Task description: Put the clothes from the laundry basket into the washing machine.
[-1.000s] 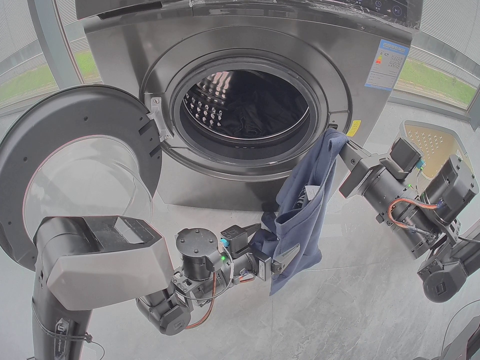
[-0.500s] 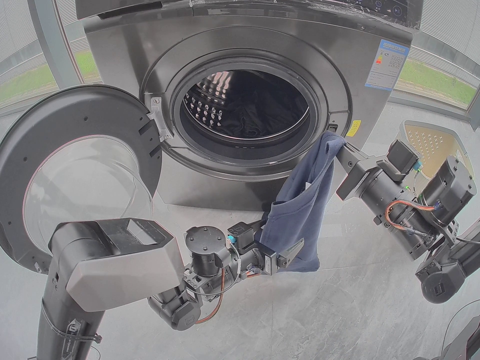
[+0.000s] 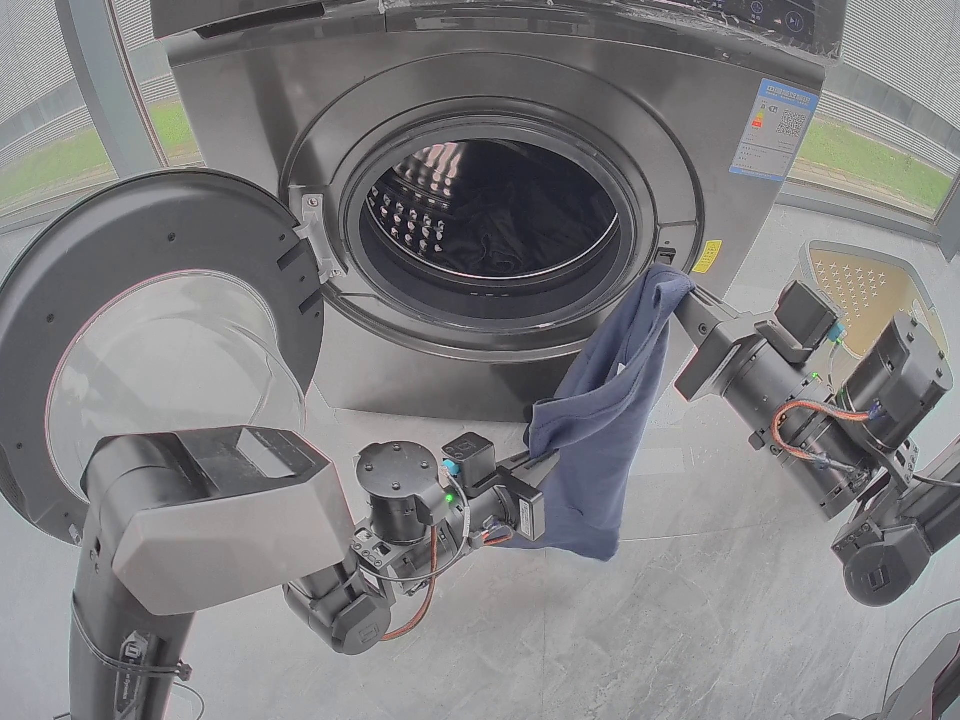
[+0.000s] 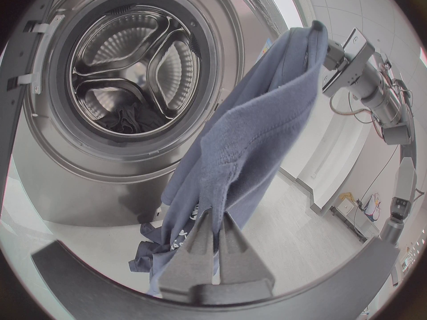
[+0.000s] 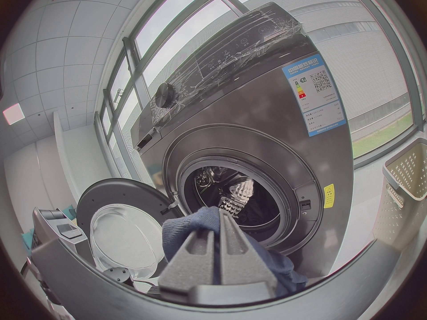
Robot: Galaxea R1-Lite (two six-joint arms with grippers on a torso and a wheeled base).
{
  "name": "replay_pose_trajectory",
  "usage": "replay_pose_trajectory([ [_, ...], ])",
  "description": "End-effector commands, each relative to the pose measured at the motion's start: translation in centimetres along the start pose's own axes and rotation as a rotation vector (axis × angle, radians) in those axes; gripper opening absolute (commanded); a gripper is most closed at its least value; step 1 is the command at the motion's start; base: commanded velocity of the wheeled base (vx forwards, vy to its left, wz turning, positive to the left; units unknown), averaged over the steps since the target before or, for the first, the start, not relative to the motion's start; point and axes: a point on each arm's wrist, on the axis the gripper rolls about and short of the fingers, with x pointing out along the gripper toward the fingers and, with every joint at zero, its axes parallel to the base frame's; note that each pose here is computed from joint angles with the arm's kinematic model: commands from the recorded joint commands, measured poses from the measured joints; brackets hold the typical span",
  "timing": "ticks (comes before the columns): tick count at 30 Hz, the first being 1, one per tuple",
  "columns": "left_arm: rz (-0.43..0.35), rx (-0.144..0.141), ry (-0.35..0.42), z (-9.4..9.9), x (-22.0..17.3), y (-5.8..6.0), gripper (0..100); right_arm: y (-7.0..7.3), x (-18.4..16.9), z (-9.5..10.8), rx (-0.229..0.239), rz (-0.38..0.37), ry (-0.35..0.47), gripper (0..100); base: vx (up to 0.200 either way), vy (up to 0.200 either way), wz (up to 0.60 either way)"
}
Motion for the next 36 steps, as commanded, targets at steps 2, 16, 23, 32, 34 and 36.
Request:
replay_pose_trajectory([
  [2,0.007,0.011,-0.066,4.4,-2.3,-0.3,0,-0.6,0.0,-0.2,-0.007,-0.03,0.005,0,0.0,0.0,0.0],
  [16,0.216,0.05,-0.258,14.0,-12.0,2.9,0,-1.1,0.4,-0.5,-0.013,-0.053,0.008,0,0.0,0.0,0.0],
  [23,0.22,0.065,-0.318,16.0,-14.2,2.2,0,-0.9,0.5,-0.4,-0.009,-0.06,-0.001,0,0.0,0.0,0.0],
  [32,0.239,0.08,-0.371,17.3,-14.4,2.7,0,-0.7,0.5,-0.1,-0.006,-0.051,-0.013,0,0.0,0.0,0.0],
  [34,0.238,0.082,-0.378,17.5,-14.5,2.7,0,-0.7,0.5,0.0,-0.006,-0.05,-0.016,0,0.0,0.0,0.0],
  [36,0.236,0.085,-0.385,17.7,-14.6,2.5,0,-0.7,0.5,0.1,-0.007,-0.05,-0.019,0,0.0,0.0,0.0],
])
